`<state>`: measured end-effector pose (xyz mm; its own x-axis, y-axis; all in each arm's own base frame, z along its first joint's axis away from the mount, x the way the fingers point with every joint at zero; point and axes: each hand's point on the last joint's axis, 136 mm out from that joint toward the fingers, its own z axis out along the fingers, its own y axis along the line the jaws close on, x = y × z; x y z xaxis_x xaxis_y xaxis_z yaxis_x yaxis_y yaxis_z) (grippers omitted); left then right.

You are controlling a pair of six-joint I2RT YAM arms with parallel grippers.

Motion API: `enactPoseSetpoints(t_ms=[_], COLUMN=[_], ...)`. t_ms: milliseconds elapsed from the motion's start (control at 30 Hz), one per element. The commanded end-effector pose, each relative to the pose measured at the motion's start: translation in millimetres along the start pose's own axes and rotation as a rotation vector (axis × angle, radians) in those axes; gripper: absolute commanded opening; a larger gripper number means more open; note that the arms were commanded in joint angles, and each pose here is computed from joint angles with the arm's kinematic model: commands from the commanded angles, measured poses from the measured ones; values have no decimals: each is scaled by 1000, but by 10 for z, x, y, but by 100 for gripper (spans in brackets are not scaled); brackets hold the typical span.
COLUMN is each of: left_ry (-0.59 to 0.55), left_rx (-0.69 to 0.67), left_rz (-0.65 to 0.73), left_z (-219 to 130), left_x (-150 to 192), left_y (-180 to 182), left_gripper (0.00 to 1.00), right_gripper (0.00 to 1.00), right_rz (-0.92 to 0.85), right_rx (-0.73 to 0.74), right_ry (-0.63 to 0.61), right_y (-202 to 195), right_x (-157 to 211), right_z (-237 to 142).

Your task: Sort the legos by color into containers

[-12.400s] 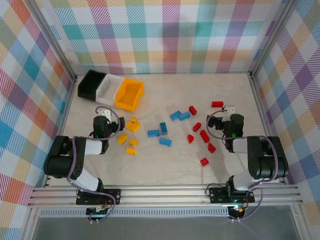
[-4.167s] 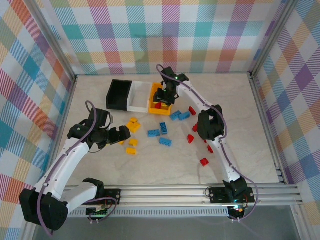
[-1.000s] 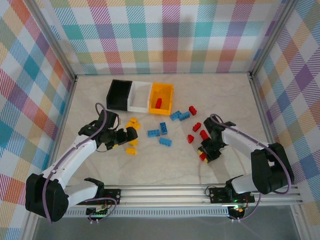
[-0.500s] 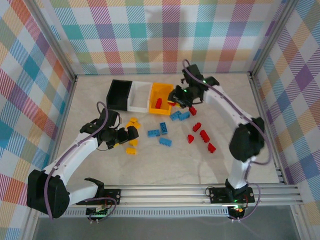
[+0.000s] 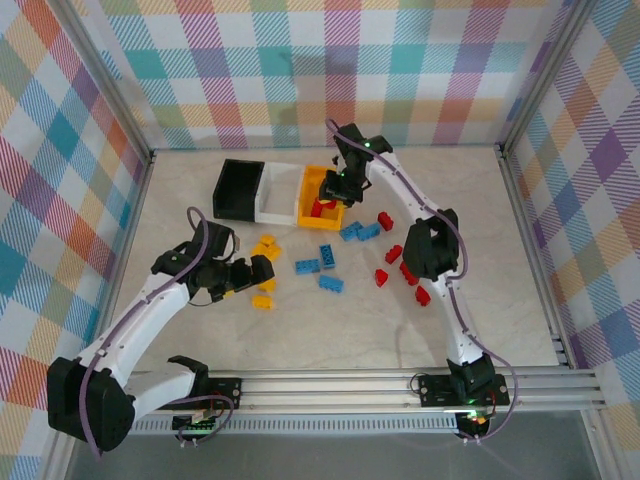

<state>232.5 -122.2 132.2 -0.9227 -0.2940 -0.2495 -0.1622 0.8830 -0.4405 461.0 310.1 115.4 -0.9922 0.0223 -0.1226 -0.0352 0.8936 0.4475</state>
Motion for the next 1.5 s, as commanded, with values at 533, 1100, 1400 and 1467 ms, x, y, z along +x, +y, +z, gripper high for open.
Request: enactPoseSetpoints(t_ms=[533,1100,1400,1467], left_ry=[-17,-10,48,64], left_rx=[-7,-126,-193,-224], left_rz=[-27,-2,77,98], left_z=[-66,-24,116,162], left_x=[18,-86,-187,-218], left_y=[29,198,274,350], left_gripper=[100,96,92,89], right_gripper=[49,53,53,53], right_rz=[-42,-100,-25,6], right_rx=[-6,-186,-15,-32], right_ry=[13,-80,45,63], right_y=[94,298,-475,-527], right_x=[96,850,1732,1871], right_z=[-113,-1014,-904,-877])
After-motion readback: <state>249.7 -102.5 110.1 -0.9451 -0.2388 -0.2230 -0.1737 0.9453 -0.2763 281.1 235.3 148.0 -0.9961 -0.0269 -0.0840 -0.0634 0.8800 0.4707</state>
